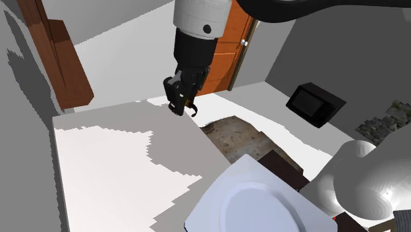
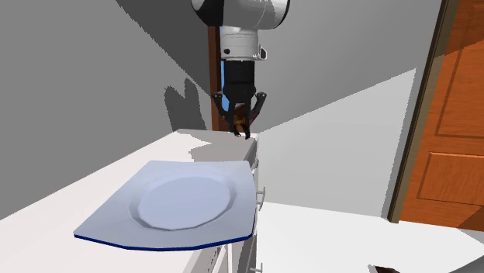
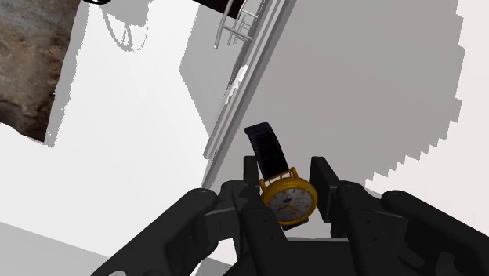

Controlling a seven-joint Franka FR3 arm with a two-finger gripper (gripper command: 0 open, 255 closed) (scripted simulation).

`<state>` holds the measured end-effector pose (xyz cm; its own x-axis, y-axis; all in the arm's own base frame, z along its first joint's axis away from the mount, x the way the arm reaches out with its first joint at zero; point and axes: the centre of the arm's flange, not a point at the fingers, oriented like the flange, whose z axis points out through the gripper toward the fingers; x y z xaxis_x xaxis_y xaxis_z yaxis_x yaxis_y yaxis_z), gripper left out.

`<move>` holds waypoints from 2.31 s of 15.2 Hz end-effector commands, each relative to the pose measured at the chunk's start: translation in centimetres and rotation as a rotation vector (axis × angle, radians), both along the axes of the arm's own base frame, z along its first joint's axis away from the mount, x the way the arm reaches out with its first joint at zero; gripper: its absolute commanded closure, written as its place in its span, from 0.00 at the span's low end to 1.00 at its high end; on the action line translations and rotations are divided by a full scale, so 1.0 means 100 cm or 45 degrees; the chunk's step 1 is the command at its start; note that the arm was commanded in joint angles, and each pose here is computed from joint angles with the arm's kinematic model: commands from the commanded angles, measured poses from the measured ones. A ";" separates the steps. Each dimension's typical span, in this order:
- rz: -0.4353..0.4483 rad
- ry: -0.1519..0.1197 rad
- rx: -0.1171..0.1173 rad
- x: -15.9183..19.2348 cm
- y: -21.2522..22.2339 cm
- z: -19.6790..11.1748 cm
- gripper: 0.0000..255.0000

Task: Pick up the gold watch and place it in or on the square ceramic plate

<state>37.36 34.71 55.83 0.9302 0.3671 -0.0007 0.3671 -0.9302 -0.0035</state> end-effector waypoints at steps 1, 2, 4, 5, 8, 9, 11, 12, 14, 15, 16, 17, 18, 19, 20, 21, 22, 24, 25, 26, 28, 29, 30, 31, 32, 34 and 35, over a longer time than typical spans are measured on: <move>0.000 0.000 0.000 0.000 0.000 0.012 1.00; 0.000 0.000 0.000 0.000 0.000 0.017 1.00; 0.000 0.000 0.000 0.000 0.000 0.028 1.00; 0.000 0.000 0.000 0.000 0.000 0.033 1.00; 0.000 0.000 0.000 0.000 0.000 0.049 1.00; 0.000 0.000 0.000 0.000 0.000 0.054 1.00; 0.000 0.000 0.000 0.000 0.000 0.065 1.00; 0.000 0.000 0.000 0.000 0.000 0.070 1.00; 0.000 0.000 0.000 0.000 0.000 0.077 1.00; 0.000 0.000 0.000 -0.013 0.001 0.077 1.00; 0.000 0.000 0.000 -0.026 0.002 0.078 1.00; 0.000 0.000 0.000 -0.039 0.003 0.078 1.00; 0.000 0.000 0.000 -0.053 0.004 0.079 1.00; 0.000 0.000 0.000 -0.066 0.006 0.079 1.00; 0.000 0.000 0.000 -0.079 0.007 0.080 1.00; 0.000 0.000 0.000 -0.092 0.008 0.080 1.00; 0.000 0.000 0.000 -0.105 0.009 0.081 1.00; 0.000 0.000 0.000 -0.131 0.012 0.081 1.00; 0.000 0.000 0.000 -0.145 0.013 0.082 1.00; 0.000 0.000 0.000 -0.158 0.014 0.082 1.00; 0.000 0.000 0.000 -0.184 0.016 0.083 1.00; 0.000 0.000 0.000 -0.197 0.018 0.084 1.00; 0.000 0.000 0.000 -0.210 0.019 0.084 1.00; 0.000 0.000 0.000 -0.223 0.020 0.085 1.00; 0.000 0.000 0.000 -0.236 0.021 0.085 1.00; 0.000 0.000 0.000 -0.263 0.024 0.086 1.00; 0.000 0.000 0.000 -0.276 0.025 0.086 1.00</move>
